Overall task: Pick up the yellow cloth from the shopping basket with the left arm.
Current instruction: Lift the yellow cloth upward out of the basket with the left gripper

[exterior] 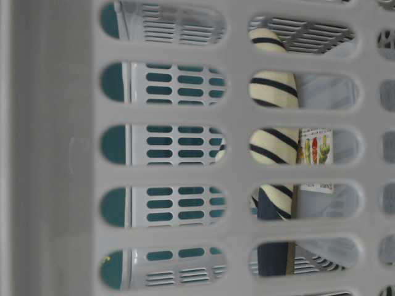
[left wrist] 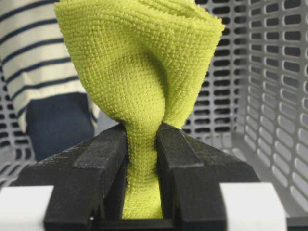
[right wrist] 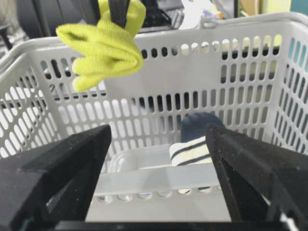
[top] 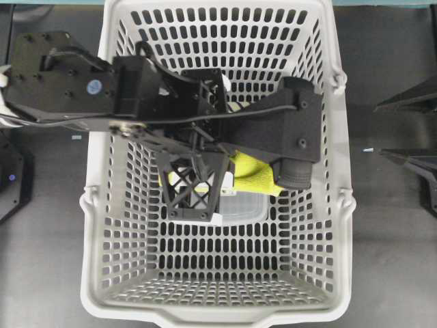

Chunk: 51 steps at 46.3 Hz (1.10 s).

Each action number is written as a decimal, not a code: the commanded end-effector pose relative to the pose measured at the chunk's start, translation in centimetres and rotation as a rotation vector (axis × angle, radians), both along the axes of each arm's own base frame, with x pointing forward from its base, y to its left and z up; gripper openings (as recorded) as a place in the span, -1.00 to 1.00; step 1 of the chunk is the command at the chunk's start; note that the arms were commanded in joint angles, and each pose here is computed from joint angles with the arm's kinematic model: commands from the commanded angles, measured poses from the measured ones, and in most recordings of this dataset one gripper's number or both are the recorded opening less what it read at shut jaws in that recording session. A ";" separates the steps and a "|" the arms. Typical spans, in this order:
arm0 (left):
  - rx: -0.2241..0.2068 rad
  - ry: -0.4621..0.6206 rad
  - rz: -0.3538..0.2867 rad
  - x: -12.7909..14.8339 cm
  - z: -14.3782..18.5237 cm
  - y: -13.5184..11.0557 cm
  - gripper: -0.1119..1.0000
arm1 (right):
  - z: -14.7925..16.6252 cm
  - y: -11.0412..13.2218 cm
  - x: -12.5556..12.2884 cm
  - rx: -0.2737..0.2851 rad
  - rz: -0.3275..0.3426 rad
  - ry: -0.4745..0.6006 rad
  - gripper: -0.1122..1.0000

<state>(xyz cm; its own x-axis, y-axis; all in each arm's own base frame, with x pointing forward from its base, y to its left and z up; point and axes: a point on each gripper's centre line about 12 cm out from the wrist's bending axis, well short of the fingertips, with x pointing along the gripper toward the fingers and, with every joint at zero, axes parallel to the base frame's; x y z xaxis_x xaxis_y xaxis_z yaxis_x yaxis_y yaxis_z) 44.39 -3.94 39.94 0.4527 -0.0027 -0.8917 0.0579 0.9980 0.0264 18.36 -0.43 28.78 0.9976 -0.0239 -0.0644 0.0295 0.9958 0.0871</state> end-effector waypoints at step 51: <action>-0.012 -0.022 0.029 -0.3 1.0 0.2 -0.53 | 0.6 0.0 -0.2 0.001 -0.002 -0.017 0.56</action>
<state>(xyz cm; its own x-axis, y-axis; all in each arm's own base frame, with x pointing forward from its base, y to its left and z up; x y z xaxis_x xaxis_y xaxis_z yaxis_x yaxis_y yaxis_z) 44.46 -3.74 39.61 0.4376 0.0009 -0.8991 0.0326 0.9993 0.0169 18.08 -0.42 28.96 0.9980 -0.0236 -0.0583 0.0286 0.9958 0.0871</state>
